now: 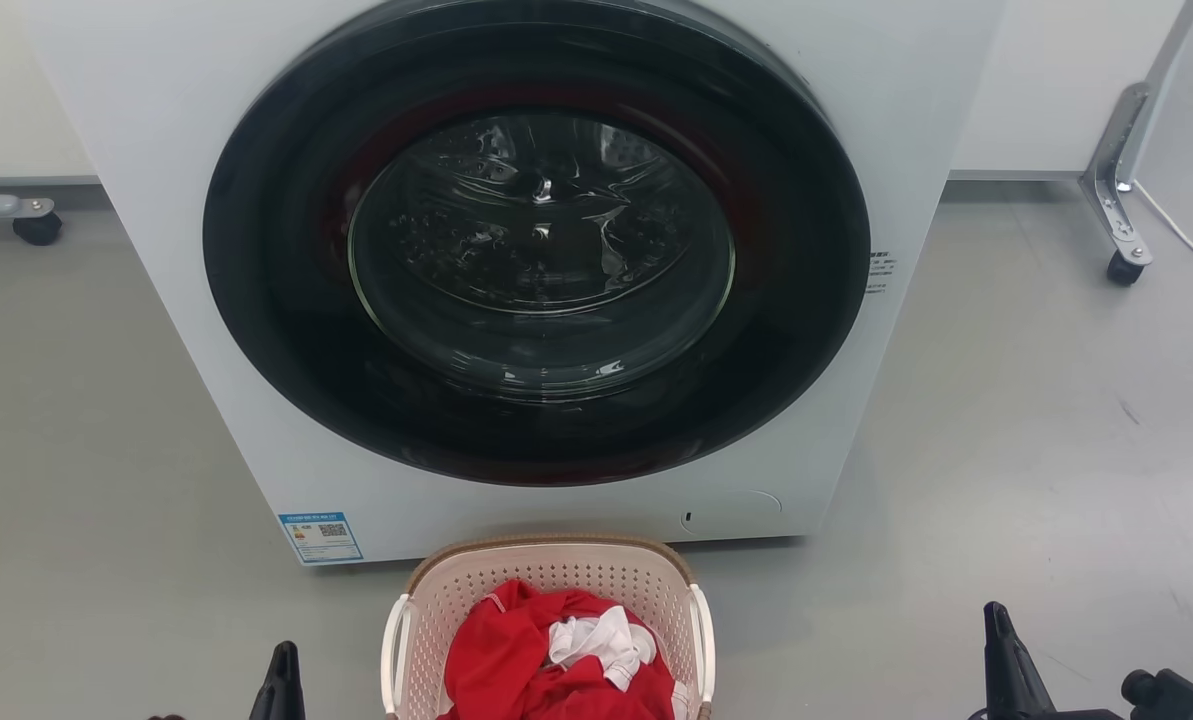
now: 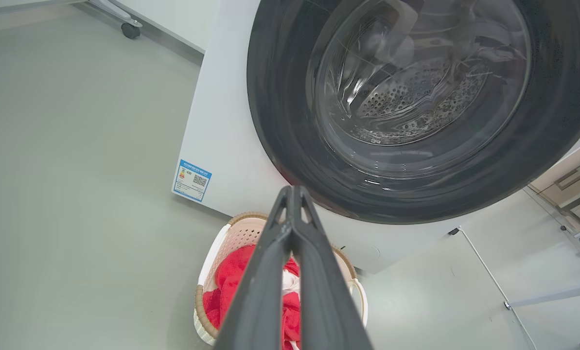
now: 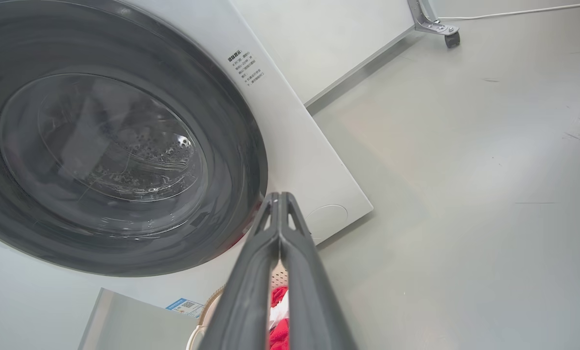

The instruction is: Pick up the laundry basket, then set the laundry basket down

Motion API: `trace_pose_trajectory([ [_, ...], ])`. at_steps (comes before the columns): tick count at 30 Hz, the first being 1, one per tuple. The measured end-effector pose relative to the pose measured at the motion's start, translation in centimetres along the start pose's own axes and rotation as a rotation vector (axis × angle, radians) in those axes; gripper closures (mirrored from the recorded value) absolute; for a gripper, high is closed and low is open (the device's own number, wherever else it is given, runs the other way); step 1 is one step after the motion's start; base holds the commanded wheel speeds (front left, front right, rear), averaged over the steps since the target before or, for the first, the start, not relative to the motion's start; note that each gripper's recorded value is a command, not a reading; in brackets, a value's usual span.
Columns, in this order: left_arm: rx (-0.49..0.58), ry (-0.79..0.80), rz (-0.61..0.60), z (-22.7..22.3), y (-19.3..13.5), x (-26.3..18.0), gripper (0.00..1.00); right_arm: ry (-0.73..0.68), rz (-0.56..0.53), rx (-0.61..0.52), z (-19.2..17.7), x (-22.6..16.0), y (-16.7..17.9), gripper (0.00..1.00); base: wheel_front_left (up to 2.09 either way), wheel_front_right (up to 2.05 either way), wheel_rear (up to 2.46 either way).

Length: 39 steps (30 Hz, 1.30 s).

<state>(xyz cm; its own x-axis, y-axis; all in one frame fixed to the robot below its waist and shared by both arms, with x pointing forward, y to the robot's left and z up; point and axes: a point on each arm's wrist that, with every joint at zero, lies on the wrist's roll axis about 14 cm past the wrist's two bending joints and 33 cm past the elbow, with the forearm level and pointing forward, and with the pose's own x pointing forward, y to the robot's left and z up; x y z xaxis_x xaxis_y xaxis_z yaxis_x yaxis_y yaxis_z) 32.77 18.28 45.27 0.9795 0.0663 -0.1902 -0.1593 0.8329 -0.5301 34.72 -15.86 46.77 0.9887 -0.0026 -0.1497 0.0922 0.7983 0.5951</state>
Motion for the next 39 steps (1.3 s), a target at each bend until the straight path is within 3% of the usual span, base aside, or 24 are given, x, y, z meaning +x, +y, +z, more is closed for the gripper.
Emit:
trace_pose_trajectory([
  [39,-0.605,0.05,-0.047,1.2,-0.4,2.9,1.0,0.017,-0.017,0.575,1.7,1.9,-2.1,1.0,0.0,0.0,0.0],
])
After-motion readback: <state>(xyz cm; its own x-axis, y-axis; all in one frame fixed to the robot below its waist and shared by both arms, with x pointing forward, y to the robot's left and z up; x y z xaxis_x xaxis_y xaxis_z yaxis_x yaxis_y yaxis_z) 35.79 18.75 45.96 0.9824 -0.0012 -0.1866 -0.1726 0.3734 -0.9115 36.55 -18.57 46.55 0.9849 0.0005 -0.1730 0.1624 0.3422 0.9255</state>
